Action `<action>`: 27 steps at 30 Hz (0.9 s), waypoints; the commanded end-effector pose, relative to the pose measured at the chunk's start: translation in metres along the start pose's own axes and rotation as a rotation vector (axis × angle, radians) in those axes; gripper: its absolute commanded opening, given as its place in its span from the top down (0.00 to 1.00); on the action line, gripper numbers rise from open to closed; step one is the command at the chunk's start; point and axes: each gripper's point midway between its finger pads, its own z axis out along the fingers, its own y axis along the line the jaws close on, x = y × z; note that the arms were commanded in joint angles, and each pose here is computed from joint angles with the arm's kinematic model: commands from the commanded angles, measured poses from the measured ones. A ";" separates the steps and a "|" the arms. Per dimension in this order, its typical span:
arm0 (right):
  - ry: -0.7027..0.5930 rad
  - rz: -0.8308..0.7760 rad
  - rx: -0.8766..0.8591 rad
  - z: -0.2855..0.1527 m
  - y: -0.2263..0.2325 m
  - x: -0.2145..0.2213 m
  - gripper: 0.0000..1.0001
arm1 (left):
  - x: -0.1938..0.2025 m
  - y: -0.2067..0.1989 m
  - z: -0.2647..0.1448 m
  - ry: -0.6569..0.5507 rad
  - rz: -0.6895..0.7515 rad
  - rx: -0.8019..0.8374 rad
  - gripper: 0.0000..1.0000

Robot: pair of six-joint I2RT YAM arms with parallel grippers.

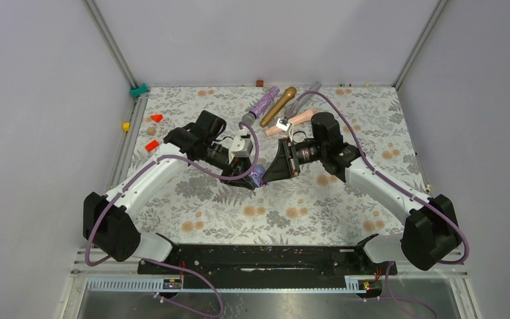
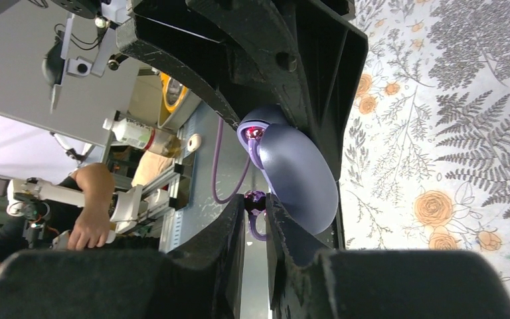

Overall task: Insert the wireless bluetooth earbuds into the charging case
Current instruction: Place the earbud in the charging case.

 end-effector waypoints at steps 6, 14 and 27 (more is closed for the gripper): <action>-0.039 0.016 -0.017 0.005 0.001 -0.023 0.83 | -0.031 -0.032 -0.001 -0.125 0.110 0.098 1.00; -0.009 -0.079 0.028 0.004 0.008 -0.014 0.83 | -0.031 -0.027 0.001 -0.124 0.079 0.104 1.00; 0.031 -0.190 0.110 0.003 0.007 -0.009 0.84 | -0.029 -0.021 0.003 -0.125 0.025 0.117 1.00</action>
